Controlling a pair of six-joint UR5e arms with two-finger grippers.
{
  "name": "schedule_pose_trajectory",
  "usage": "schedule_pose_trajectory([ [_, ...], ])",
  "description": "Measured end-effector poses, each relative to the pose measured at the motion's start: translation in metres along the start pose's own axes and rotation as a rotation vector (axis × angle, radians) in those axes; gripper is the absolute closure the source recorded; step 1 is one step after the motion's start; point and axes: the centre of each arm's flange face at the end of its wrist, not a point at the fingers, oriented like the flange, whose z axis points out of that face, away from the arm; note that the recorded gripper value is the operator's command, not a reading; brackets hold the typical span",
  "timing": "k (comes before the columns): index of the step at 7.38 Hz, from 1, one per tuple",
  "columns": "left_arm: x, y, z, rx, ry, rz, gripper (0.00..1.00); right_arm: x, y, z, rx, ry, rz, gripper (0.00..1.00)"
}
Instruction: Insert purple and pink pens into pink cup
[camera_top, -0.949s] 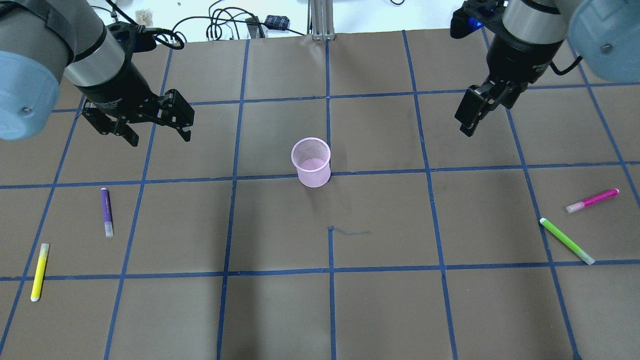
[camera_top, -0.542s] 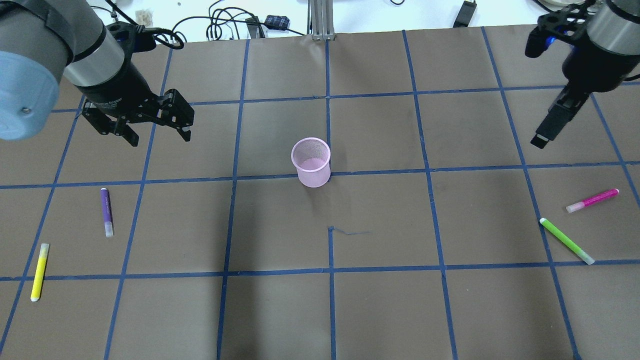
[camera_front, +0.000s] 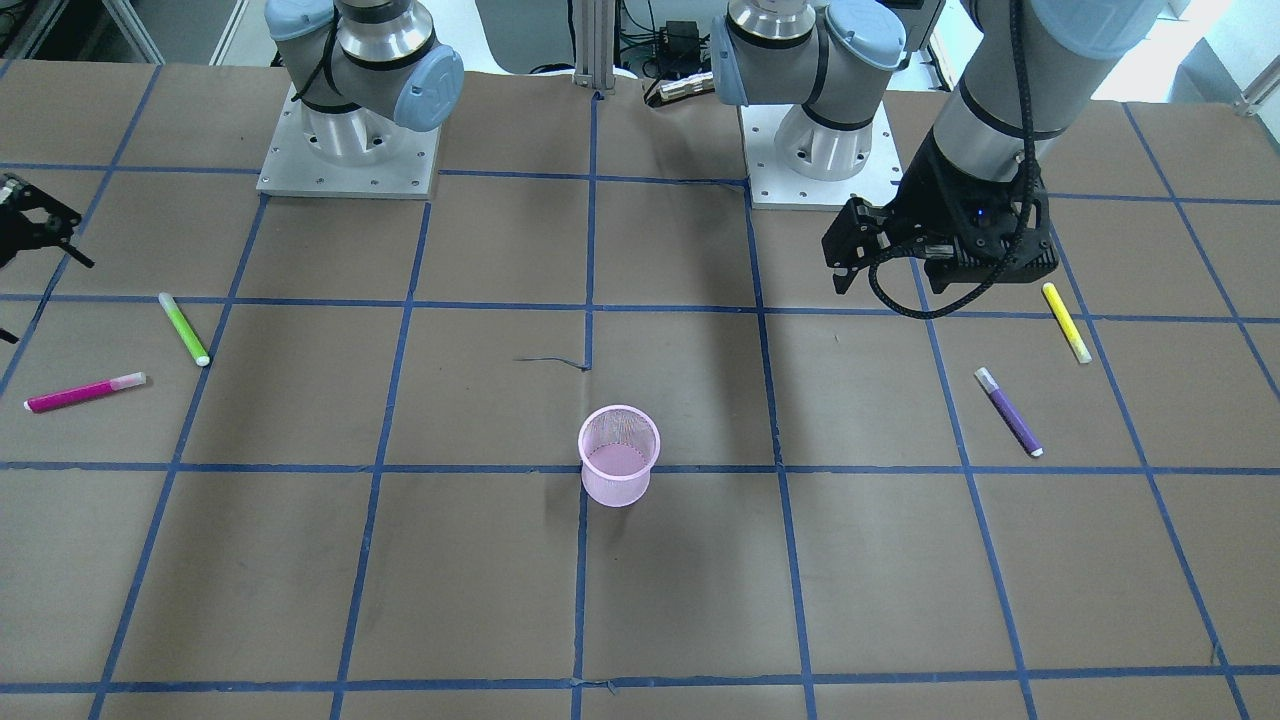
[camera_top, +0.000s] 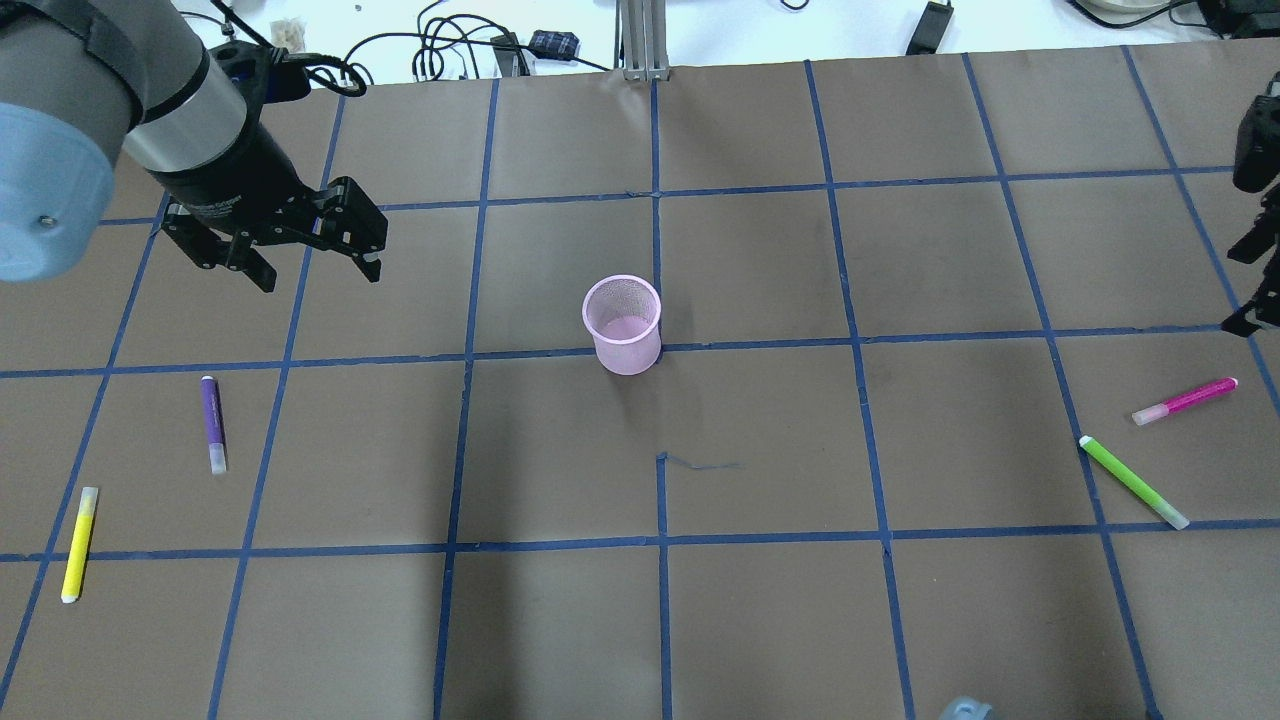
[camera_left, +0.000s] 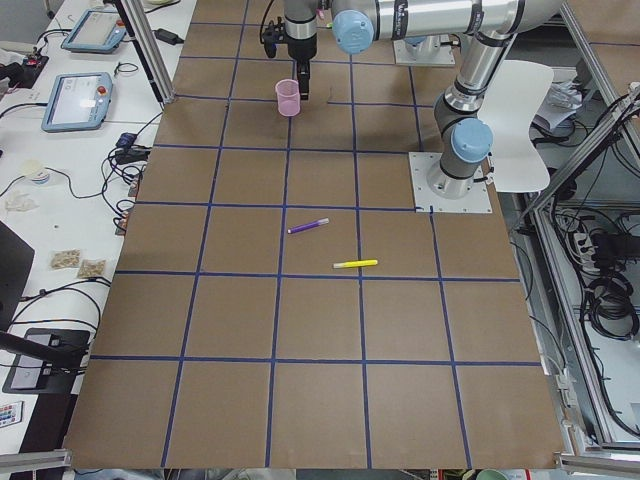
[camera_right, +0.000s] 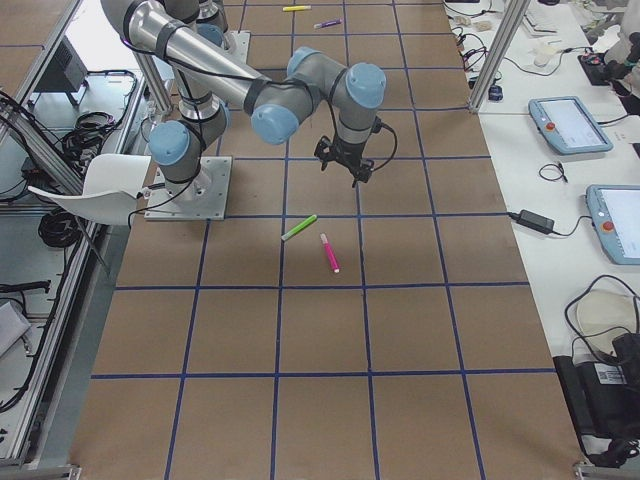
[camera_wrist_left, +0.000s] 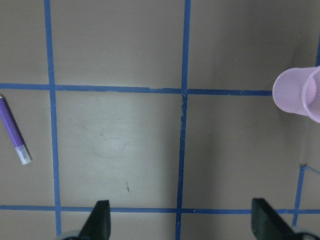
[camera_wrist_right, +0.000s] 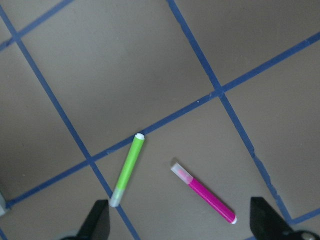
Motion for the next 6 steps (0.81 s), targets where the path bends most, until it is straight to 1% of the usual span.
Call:
schedule_pose_trajectory([
  [1, 0.0, 0.0, 0.001, -0.002, -0.002, 0.0, 0.0, 0.015, 0.035, 0.021, 0.011, 0.0, -0.086, 0.0],
  [2, 0.0, 0.0, 0.001, -0.003, -0.002, 0.001, 0.0, 0.027, 0.067, 0.046, 0.03, -0.022, -0.187, 0.0],
  [3, 0.001, 0.001, 0.001, -0.002, 0.001, 0.002, 0.0, 0.037, 0.089, 0.071, 0.052, -0.045, -0.307, 0.0],
  [4, 0.001, 0.0, 0.001, -0.002, 0.003, 0.001, 0.0, 0.045, 0.102, 0.093, 0.076, -0.052, -0.456, 0.0],
  [6, 0.0, -0.002, 0.004, -0.007, -0.001, 0.0, 0.0, 0.06, 0.107, 0.127, 0.152, -0.013, -0.748, 0.0],
])
